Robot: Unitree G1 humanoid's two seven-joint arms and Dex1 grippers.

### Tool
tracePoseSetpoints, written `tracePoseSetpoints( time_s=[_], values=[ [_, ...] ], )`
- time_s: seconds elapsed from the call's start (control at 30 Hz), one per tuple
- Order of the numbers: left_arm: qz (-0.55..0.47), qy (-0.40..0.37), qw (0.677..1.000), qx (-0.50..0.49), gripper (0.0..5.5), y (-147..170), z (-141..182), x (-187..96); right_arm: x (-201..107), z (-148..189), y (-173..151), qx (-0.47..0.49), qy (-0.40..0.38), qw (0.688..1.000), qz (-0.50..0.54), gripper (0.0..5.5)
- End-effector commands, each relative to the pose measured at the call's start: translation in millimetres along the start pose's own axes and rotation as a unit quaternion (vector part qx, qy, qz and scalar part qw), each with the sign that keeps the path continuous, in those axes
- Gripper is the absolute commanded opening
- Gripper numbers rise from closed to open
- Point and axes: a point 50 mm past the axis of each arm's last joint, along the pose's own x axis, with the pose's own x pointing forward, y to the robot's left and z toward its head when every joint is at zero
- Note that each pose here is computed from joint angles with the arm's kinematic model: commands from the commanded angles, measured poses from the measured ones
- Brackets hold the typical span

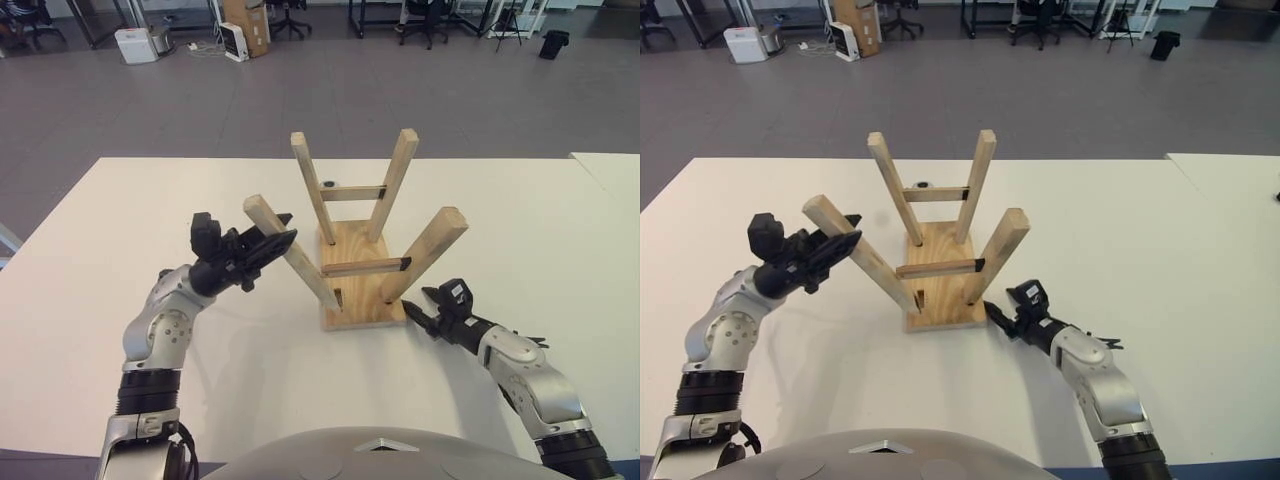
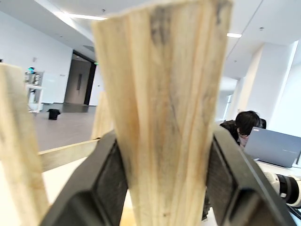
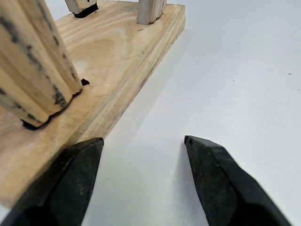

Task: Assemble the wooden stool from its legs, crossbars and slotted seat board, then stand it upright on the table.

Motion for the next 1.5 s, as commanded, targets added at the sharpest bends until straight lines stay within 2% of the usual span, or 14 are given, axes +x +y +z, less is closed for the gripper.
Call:
tracePoseSetpoints(
  time_s=[0.03, 0.27, 0.47, 0.6, 0.73, 0.87, 1.07, 1.23, 1.5],
  values=[
    [-0.002, 0.057, 0.998, 0.029, 2.03, 3.3, -10.2, -14.1, 1.5, 7.4, -3.6, -0.010, -0.006, 1.000, 0.004, 3.24],
    [-0.026, 0.102, 0.992, 0.075, 2.03, 20.9, -6.4, -16.2, 5.2, 6.0, -0.5, -0.011, -0.004, 1.000, 0.011, 3.24],
    [-0.089, 0.134, 0.985, 0.060, 2.03, 17.5, -13.2, -4.8, 8.5, 1.3, 5.2, -0.004, -0.005, 1.000, 0.012, 3.24],
    [-0.143, 0.202, 0.967, 0.067, 2.03, 18.7, -23.6, -2.6, 10.3, 0.9, 5.1, -0.006, -0.004, 1.000, 0.014, 3.24],
    [-0.152, 0.204, 0.965, 0.067, 2.03, 22.0, -25.0, 3.2, 12.1, 1.0, 5.9, -0.003, -0.008, 1.000, 0.014, 3.24],
    [-0.118, 0.212, 0.969, 0.051, 2.03, 29.0, -33.5, 9.1, 13.2, -5.6, 11.3, 0.005, 0.001, 1.000, 0.016, 3.24],
    [-0.105, 0.259, 0.960, 0.009, 2.03, 19.0, -53.9, 8.8, 14.0, -6.9, 13.3, 0.007, -0.003, 1.000, 0.012, 3.24],
    [-0.110, 0.313, 0.943, -0.010, 2.03, 14.9, -60.5, 6.5, 16.2, -9.6, 20.0, 0.015, -0.007, 1.000, 0.010, 3.24],
    [-0.141, 0.372, 0.917, -0.014, 2.03, 8.2, -54.4, 25.2, 21.3, -28.1, 46.7, 0.011, 0.030, 0.997, 0.065, 3.24]
  ],
)
